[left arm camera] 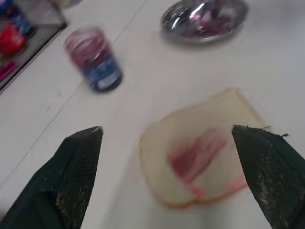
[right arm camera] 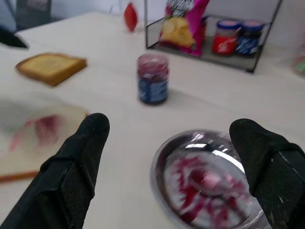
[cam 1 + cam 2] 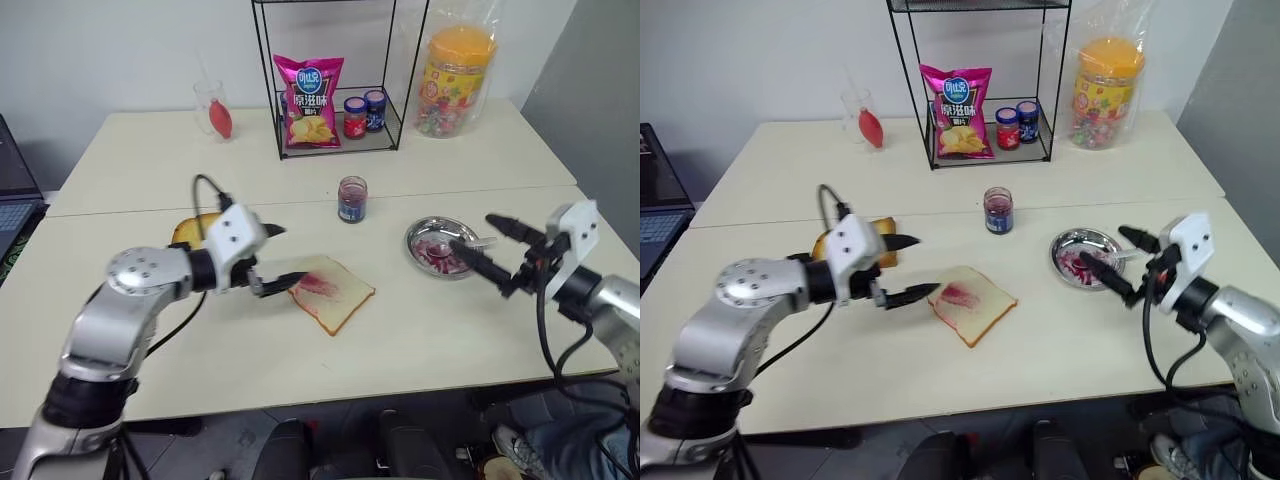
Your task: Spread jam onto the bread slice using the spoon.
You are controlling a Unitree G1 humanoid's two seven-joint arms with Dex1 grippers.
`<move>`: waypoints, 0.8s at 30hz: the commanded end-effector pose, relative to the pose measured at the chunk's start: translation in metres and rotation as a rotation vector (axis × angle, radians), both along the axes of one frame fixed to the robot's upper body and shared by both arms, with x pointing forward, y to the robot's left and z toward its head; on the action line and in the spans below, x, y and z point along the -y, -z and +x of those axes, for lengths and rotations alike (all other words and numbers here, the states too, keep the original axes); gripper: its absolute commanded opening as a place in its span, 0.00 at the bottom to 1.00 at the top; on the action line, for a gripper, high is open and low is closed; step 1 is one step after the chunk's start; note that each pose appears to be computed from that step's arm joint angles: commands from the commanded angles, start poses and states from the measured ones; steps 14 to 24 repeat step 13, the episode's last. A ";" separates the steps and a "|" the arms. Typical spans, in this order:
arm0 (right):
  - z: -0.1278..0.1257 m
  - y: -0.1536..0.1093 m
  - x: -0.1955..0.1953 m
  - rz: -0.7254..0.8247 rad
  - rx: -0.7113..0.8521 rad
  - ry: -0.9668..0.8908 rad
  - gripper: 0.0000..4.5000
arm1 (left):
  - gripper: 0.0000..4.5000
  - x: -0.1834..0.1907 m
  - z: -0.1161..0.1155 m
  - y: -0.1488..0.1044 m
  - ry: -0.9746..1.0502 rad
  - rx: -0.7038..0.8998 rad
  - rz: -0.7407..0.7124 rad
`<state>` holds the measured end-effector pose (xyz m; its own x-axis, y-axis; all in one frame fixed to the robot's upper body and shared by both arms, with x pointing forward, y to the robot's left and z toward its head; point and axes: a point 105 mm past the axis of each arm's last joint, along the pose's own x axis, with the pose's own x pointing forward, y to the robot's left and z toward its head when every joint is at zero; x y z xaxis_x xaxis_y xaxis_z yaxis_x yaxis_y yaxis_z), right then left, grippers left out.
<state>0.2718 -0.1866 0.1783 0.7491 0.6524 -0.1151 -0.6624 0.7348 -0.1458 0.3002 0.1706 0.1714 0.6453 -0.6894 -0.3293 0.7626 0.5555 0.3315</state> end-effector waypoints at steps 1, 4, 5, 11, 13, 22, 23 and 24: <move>-0.016 -0.004 -0.003 -0.079 0.024 -0.062 0.99 | 1.00 -0.017 -0.016 -0.007 -0.013 0.028 0.045; -0.027 0.003 0.014 -0.178 0.007 -0.073 0.99 | 1.00 -0.038 -0.035 0.002 -0.015 -0.032 0.124; -0.030 0.003 0.019 -0.201 0.012 -0.076 0.99 | 1.00 -0.042 -0.039 0.003 -0.007 -0.044 0.136; -0.034 -0.002 0.031 -0.221 0.003 -0.095 0.99 | 1.00 -0.053 -0.047 0.006 -0.013 -0.066 0.151; -0.033 -0.004 0.031 -0.218 0.009 -0.097 0.99 | 1.00 -0.053 -0.047 0.007 -0.010 -0.068 0.151; -0.033 -0.004 0.031 -0.218 0.009 -0.097 0.99 | 1.00 -0.053 -0.047 0.007 -0.010 -0.068 0.151; -0.033 -0.004 0.031 -0.218 0.009 -0.097 0.99 | 1.00 -0.053 -0.047 0.007 -0.010 -0.068 0.151; -0.033 -0.004 0.031 -0.218 0.009 -0.097 0.99 | 1.00 -0.053 -0.047 0.007 -0.010 -0.068 0.151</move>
